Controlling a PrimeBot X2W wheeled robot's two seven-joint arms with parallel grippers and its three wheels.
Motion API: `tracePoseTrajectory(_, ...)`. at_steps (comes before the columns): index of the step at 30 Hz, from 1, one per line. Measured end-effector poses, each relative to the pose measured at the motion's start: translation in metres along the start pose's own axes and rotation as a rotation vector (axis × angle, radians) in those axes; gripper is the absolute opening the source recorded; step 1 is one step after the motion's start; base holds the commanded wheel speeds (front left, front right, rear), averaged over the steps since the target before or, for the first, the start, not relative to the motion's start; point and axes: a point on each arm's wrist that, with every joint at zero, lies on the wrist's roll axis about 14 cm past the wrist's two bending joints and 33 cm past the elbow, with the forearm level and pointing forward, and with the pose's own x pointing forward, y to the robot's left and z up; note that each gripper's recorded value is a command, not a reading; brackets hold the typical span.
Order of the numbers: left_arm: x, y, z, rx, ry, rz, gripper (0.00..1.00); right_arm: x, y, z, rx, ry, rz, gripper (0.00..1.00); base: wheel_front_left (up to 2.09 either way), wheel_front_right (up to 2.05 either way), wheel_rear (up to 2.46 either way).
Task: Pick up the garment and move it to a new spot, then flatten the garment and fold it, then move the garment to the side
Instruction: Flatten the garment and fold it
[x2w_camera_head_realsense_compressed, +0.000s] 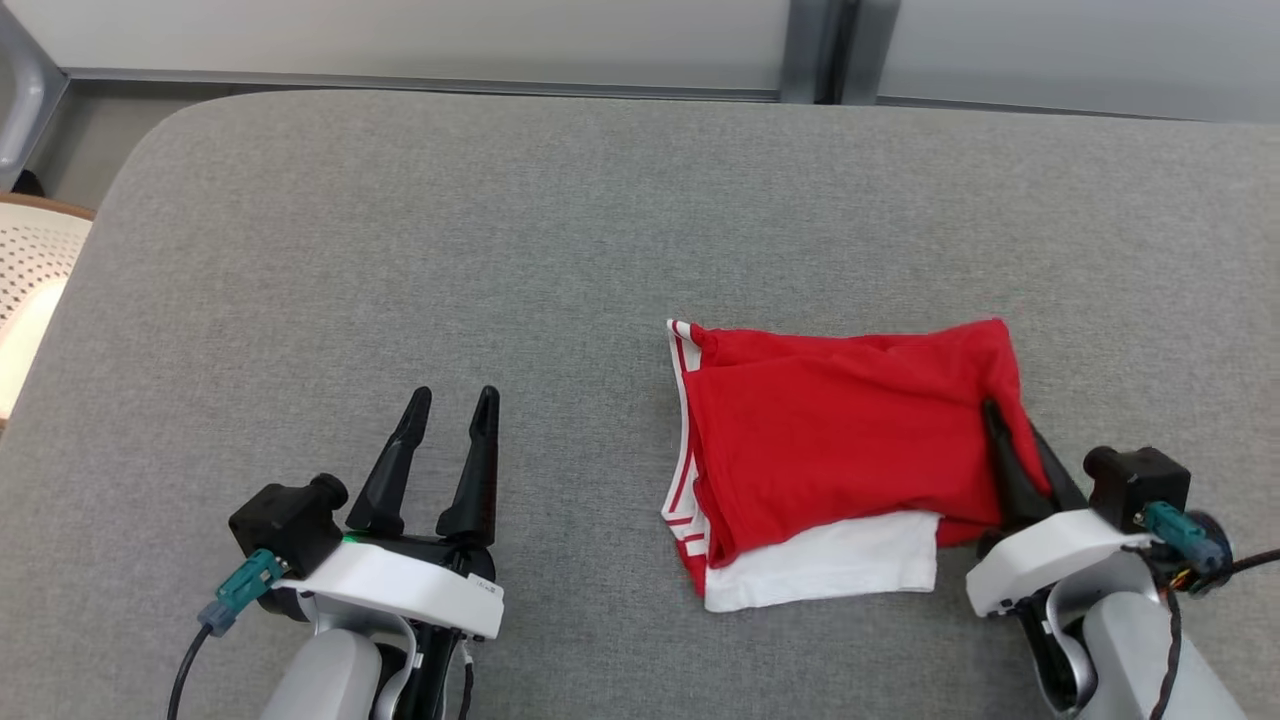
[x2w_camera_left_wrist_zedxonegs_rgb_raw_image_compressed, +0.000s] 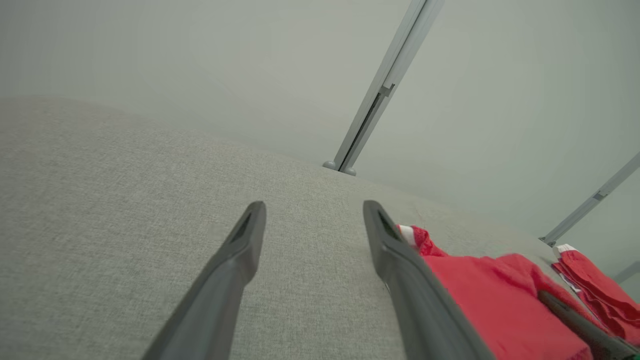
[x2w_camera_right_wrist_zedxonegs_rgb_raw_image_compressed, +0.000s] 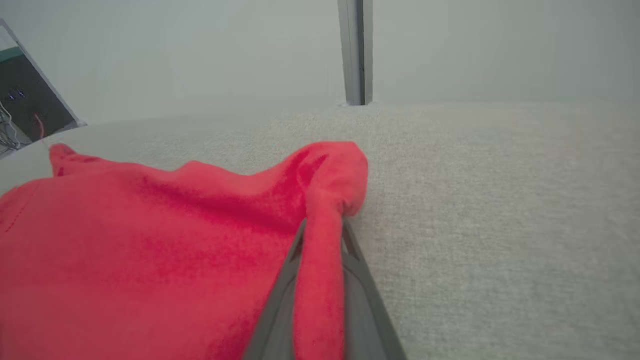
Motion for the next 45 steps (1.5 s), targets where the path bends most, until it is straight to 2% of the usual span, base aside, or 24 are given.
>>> tracePoseTrajectory(7, 0.017, -0.023, -0.007, 0.005, 0.016, -0.076, 1.0, -0.003, -0.042, 0.052, -0.265, -0.09, -0.009, 0.0, 0.0, 0.0, 0.0)
tracePoseTrajectory(11, 0.031, -0.041, -0.018, 0.012, 0.04, -0.134, 1.0, -0.012, -0.082, 0.09, -0.4, -0.119, -0.064, 0.0, 0.0, 0.0, 0.0)
tracePoseTrajectory(15, 0.047, -0.06, -0.032, 0.026, 0.07, -0.203, 1.0, -0.027, -0.124, 0.112, -0.499, -0.098, -0.128, 0.0, 0.0, 0.0, 0.0)
tracePoseTrajectory(20, 0.067, -0.067, -0.047, 0.052, 0.102, -0.257, 1.0, -0.047, -0.184, 0.133, -0.58, -0.043, -0.242, 0.0, 0.0, 0.0, 0.0)
tracePoseTrajectory(25, 0.086, -0.075, -0.073, 0.071, 0.155, -0.318, 1.0, -0.057, -0.239, 0.14, -0.594, 0.015, -0.366, 0.0, 0.0, 0.0, 0.0)
tracePoseTrajectory(31, 0.107, -0.074, -0.095, 0.073, 0.183, -0.352, 1.0, -0.067, -0.289, 0.123, -0.577, 0.103, -0.487, 0.0, 0.0, 0.0, 0.0)
tracePoseTrajectory(36, 0.12, -0.072, -0.102, 0.071, 0.178, -0.365, 1.0, -0.071, -0.314, 0.103, -0.564, 0.178, -0.553, 0.0, 0.0, 0.0, 0.0)
tracePoseTrajectory(40, 0.125, -0.07, -0.104, 0.067, 0.173, -0.367, 1.0, -0.072, -0.325, 0.082, -0.509, 0.235, -0.595, 0.0, 0.0, 0.0, 0.0)
tracePoseTrajectory(41, 0.126, -0.07, -0.104, 0.066, 0.171, -0.367, 1.0, -0.072, -0.326, 0.078, -0.499, 0.247, -0.601, 0.41, 0.0, 0.0, 0.0)
tracePoseTrajectory(42, 0.126, -0.07, -0.103, 0.066, 0.169, -0.366, 1.0, -0.07, -0.327, 0.079, -0.495, 0.24, -0.604, 1.0, 0.0, 0.0, 0.0)
tracePoseTrajectory(45, 0.125, -0.071, -0.101, 0.063, 0.166, -0.363, 1.0, -0.069, -0.329, 0.081, -0.49, 0.228, -0.615, 1.0, 0.0, 0.0, 0.0)
